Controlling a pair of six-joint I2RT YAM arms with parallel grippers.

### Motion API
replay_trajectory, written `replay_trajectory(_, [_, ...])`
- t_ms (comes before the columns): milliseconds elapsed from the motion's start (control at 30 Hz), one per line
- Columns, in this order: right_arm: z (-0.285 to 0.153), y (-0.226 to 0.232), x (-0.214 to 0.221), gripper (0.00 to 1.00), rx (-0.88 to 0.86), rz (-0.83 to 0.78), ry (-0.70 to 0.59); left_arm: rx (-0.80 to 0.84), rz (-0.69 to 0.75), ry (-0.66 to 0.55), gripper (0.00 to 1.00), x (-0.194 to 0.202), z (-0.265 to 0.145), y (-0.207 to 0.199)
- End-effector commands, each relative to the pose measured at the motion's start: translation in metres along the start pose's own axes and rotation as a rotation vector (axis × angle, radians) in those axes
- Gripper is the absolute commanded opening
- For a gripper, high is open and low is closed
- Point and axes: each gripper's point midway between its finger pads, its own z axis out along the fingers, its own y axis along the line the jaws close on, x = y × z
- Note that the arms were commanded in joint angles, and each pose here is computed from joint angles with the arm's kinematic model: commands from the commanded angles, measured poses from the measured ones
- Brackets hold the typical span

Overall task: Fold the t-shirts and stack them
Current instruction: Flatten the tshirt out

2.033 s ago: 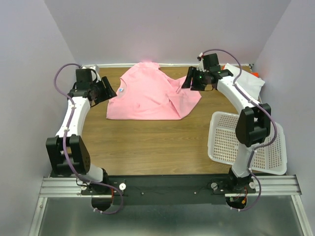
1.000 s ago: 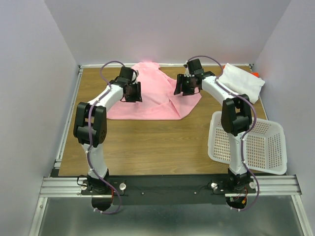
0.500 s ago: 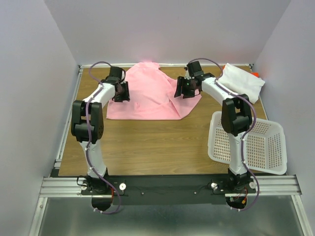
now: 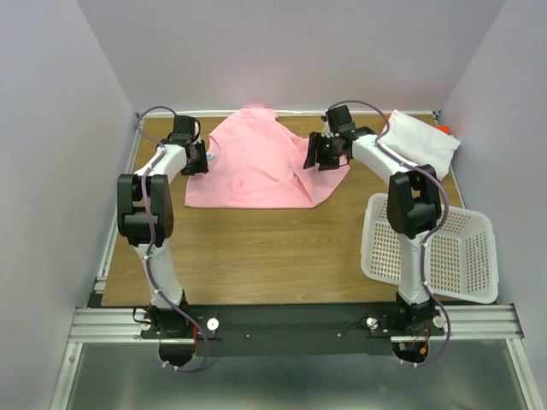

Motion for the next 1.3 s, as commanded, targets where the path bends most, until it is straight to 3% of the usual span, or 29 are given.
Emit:
replay_trajectory(0, [-0.013,0.001,-0.002,0.63,0.011,-0.011,-0.020,-0.030,0.037,-0.016,0.49,-0.005,0.013,0.007])
replay_trajectory(267, [-0.013,-0.003,0.005,0.63,0.016,-0.010,-0.005,-0.022,0.066,-0.004,0.47,-0.001,0.025,0.006])
replay_trajectory(567, [-0.013,-0.002,0.006,0.63,0.015,-0.017,-0.003,-0.003,0.081,0.005,0.39,-0.004,0.034,0.002])
replay_trajectory(733, [-0.012,-0.003,0.007,0.63,0.018,-0.017,-0.001,0.017,0.081,0.003,0.29,-0.005,0.036,-0.004])
replay_trajectory(933, [-0.012,-0.004,0.006,0.63,0.019,-0.013,-0.001,0.020,0.084,0.010,0.24,-0.001,0.036,-0.007])
replay_trajectory(1067, [-0.011,-0.003,0.006,0.63,0.017,-0.014,0.000,0.078,0.088,0.018,0.01,0.002,0.036,-0.016])
replay_trajectory(1267, [-0.013,-0.001,0.001,0.63,0.018,-0.010,-0.015,0.117,0.095,-0.052,0.00,-0.019,0.020,-0.024])
